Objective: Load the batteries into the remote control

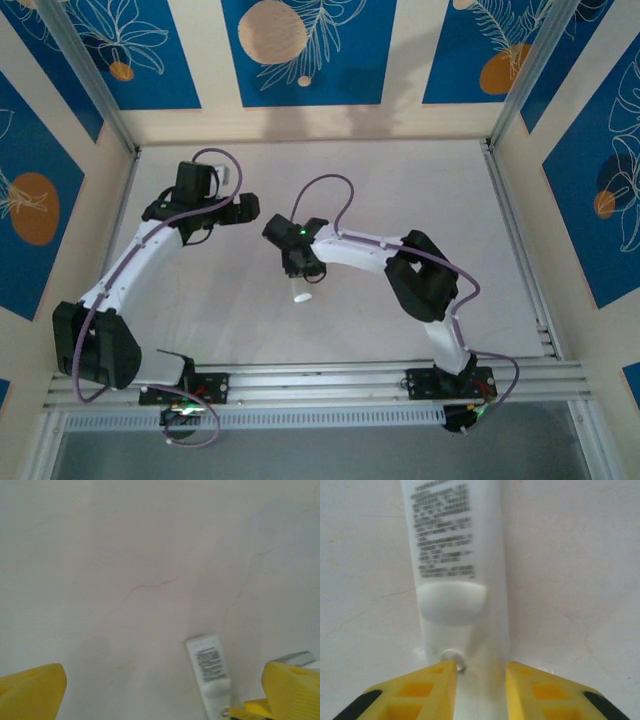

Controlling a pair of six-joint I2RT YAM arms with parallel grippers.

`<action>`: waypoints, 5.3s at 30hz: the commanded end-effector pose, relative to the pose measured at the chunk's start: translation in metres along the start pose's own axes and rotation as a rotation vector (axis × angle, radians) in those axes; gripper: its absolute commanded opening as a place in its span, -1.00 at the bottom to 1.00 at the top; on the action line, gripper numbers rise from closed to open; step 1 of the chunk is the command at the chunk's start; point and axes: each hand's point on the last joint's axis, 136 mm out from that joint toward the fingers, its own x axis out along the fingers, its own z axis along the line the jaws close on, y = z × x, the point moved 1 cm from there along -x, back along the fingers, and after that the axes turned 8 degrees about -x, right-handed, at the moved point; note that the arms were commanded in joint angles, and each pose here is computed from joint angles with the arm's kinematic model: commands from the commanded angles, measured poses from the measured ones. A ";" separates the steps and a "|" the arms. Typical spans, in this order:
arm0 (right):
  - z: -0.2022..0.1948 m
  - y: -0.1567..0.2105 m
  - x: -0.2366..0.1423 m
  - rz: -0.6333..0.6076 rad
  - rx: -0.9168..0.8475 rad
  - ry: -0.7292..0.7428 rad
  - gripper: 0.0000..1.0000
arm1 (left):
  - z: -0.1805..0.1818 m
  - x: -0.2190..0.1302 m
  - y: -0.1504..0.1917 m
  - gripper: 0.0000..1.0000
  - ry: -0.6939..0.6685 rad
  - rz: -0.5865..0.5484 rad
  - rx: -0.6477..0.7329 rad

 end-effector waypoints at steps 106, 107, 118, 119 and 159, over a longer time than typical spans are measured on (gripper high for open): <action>-0.035 0.001 -0.014 -0.024 0.186 -0.445 -0.72 | -0.071 -0.051 0.006 1.00 0.156 -0.093 0.179; -0.035 0.004 -0.010 -0.017 0.182 -0.431 -0.64 | -0.071 -0.049 0.006 1.00 0.157 -0.089 0.176; -0.041 0.034 0.016 0.094 0.227 -0.329 -0.31 | -0.075 -0.038 0.009 1.00 0.193 -0.071 0.151; -0.042 0.035 0.018 0.100 0.238 -0.330 -0.29 | -0.076 -0.038 0.009 1.00 0.199 -0.071 0.145; -0.331 -0.058 -0.093 -0.727 0.261 0.438 0.99 | 0.076 -0.054 0.045 0.99 -0.296 -0.672 0.385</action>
